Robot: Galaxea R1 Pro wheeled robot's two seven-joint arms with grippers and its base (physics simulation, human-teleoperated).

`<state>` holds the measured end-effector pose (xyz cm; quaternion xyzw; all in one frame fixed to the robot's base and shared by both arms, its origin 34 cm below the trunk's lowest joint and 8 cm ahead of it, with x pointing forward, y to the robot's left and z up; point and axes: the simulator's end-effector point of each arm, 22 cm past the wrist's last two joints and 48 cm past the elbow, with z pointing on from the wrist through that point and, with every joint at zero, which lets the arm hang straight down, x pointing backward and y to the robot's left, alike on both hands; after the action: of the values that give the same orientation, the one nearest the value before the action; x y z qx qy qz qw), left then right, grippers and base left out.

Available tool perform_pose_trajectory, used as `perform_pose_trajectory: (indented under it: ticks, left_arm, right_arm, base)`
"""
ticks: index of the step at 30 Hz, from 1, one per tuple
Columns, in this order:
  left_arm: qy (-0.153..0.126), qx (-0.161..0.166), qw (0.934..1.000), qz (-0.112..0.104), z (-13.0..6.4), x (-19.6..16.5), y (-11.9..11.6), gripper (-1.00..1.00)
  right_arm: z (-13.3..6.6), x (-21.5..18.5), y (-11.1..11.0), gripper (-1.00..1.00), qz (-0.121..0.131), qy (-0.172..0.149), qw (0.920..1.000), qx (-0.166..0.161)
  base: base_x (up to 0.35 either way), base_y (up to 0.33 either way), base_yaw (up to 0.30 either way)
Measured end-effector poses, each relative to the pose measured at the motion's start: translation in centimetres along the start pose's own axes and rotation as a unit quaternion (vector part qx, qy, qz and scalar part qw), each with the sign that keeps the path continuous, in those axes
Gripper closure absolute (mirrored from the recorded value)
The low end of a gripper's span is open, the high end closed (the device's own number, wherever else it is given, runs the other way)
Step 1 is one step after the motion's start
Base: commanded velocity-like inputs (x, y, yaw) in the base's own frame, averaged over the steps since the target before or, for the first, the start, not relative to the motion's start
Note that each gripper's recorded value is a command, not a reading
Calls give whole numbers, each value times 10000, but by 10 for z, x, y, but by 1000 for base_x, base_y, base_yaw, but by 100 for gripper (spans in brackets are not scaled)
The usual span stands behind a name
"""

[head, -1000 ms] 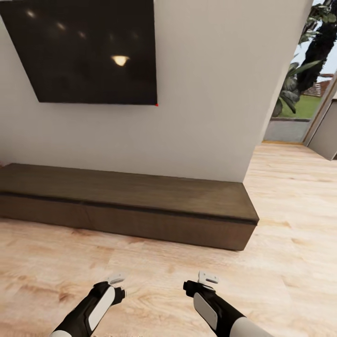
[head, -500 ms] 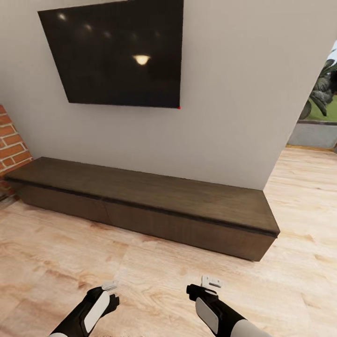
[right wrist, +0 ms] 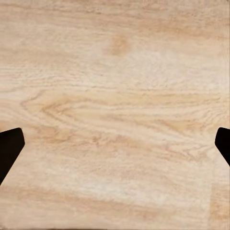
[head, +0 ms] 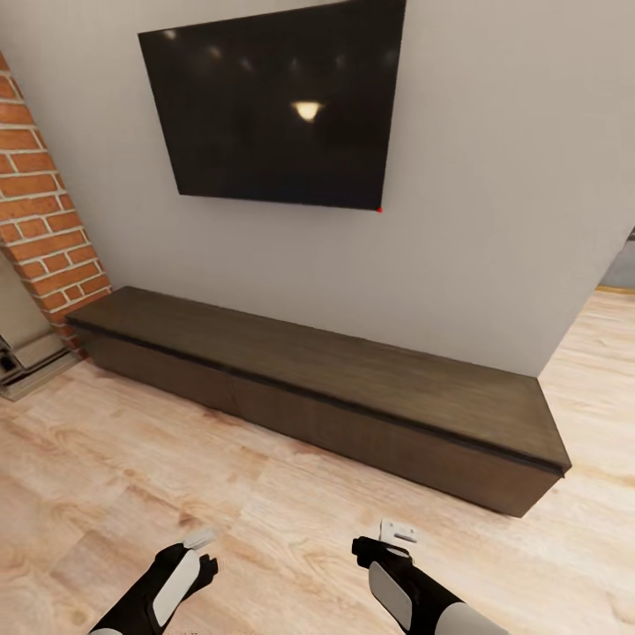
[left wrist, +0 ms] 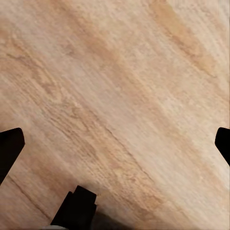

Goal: Place each of the two pumpkins and all three candles from the living room inside a cabinet in the living room (use any cabinet), then make sure every cabinet is closed, and position the cauldron so it is next to a table in the living room.

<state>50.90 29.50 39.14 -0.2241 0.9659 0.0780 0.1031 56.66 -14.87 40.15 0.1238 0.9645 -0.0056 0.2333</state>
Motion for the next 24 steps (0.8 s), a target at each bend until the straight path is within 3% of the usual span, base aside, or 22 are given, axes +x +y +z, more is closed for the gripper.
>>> perform_pose_trajectory:
  ticks: [5,13,24]
  left_arm:
    - [14,-16,10000,-26,-8,-3,2,-100]
    - [-57,-223,9989,-412,-9,1,23,-100]
    - [-60,-283,9985,-463,-24,-2,29,-100]
  right_arm:
    - [-7,-4,0,-100,-6,22,10000,9]
    - [-17,-9,-2,-100,3,34,10000,42]
    - [-32,-16,-5,-100,4,52,9999,87]
  base:
    - [0,0,246]
    - [0,0,246]
    - [0,0,246]
